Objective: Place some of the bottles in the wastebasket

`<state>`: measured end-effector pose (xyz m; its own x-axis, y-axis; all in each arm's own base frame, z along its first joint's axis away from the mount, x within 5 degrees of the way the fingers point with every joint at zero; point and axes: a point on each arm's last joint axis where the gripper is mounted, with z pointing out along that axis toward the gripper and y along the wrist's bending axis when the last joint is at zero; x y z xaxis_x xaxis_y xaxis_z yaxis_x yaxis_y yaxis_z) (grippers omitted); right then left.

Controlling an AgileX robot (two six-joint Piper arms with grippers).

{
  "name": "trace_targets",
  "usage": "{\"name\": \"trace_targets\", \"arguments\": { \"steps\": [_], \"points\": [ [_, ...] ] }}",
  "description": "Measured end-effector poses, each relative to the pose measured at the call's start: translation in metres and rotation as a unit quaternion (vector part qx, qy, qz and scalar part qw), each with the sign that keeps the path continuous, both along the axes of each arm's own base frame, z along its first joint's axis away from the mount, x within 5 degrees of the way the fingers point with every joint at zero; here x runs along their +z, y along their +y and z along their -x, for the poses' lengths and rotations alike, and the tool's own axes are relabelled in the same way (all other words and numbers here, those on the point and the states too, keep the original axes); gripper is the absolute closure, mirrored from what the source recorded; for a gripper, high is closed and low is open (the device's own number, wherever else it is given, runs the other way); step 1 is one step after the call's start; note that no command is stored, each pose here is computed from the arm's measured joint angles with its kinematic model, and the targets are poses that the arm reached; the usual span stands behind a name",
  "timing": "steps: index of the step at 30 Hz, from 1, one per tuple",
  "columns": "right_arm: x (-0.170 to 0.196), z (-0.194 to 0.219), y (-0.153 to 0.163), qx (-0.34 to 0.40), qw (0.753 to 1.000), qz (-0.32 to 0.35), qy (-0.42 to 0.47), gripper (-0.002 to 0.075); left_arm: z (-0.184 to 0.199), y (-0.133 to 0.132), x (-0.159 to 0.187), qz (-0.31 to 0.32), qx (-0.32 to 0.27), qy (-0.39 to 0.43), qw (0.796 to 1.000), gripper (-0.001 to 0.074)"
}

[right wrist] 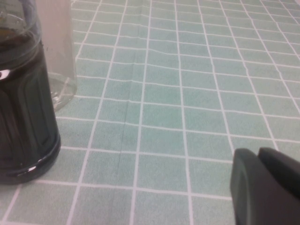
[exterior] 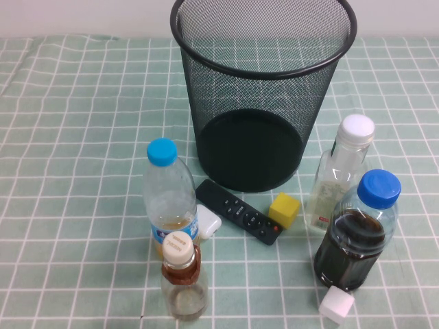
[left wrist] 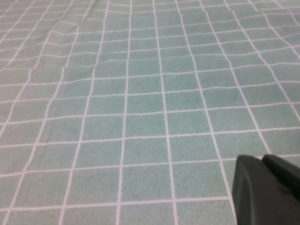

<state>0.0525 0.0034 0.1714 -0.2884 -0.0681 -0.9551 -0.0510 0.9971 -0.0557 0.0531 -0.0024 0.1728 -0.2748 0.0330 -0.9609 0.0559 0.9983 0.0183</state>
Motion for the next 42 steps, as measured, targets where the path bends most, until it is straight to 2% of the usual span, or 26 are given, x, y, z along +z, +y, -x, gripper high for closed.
{"name": "trace_targets", "arguments": {
  "steps": [5, 8, 12, 16, 19, 22, 24, 27, 29, 33, 35, 38, 42],
  "points": [
    [0.0, 0.0, 0.0, 0.0, 1.0, 0.0, 0.0, 0.0734, 0.0, 0.0, 0.001, 0.008, 0.0, -0.005, 1.0, 0.074],
    [0.0, 0.0, 0.0, 0.0, 1.0, 0.0, 0.0, 0.0734, -0.001, -0.002, 0.004, 0.036, -0.001, -0.018, 0.999, 0.074],
    [0.0, 0.0, 0.0, 0.0, 1.0, 0.0, 0.0, 0.0734, -0.002, -0.005, 0.01, 0.136, 0.0, -0.046, 0.99, 0.074],
    [0.0, 0.0, 0.0, 0.0, 1.0, 0.0, 0.0, 0.0734, -0.003, -0.007, 0.019, 0.248, 0.009, -0.081, 0.965, 0.074],
    [0.0, 0.0, 0.0, 0.0, 1.0, 0.0, 0.0, 0.0734, -0.003, -0.005, 0.024, 0.288, 0.016, -0.104, 0.952, 0.074],
    [0.0, 0.0, 0.0, 0.0, 1.0, 0.0, 0.0, 0.0734, 0.0, -0.01, 0.035, 0.346, 0.003, -0.084, 0.934, 0.074],
    [0.0, 0.0, 0.0, 0.0, 1.0, 0.0, 0.0, 0.0734, 0.006, -0.017, 0.052, 0.331, -0.036, -0.055, 0.941, 0.074],
    [0.0, 0.0, 0.0, 0.0, 1.0, 0.0, 0.0, 0.0734, 0.015, -0.028, 0.082, 0.261, -0.105, -0.008, 0.96, 0.074],
    [0.0, 0.0, 0.0, 0.0, 1.0, 0.0, 0.0, 0.0734, 0.018, -0.033, 0.104, 0.229, -0.149, 0.012, 0.962, 0.074],
    [0.0, 0.0, 0.0, 0.0, 1.0, 0.0, 0.0, 0.0734, 0.017, -0.039, 0.13, 0.179, -0.227, 0.025, 0.957, 0.074],
    [0.0, 0.0, 0.0, 0.0, 1.0, 0.0, 0.0, 0.0734, 0.011, -0.043, 0.141, 0.134, -0.269, 0.041, 0.953, 0.074],
    [0.0, 0.0, 0.0, 0.0, 1.0, 0.0, 0.0, 0.0734, -0.006, -0.054, 0.147, 0.065, -0.313, 0.079, 0.944, 0.074],
    [0.0, 0.0, 0.0, 0.0, 1.0, 0.0, 0.0, 0.0734, -0.031, -0.077, 0.143, 0.008, -0.356, 0.097, 0.929, 0.074]
  ]
}}
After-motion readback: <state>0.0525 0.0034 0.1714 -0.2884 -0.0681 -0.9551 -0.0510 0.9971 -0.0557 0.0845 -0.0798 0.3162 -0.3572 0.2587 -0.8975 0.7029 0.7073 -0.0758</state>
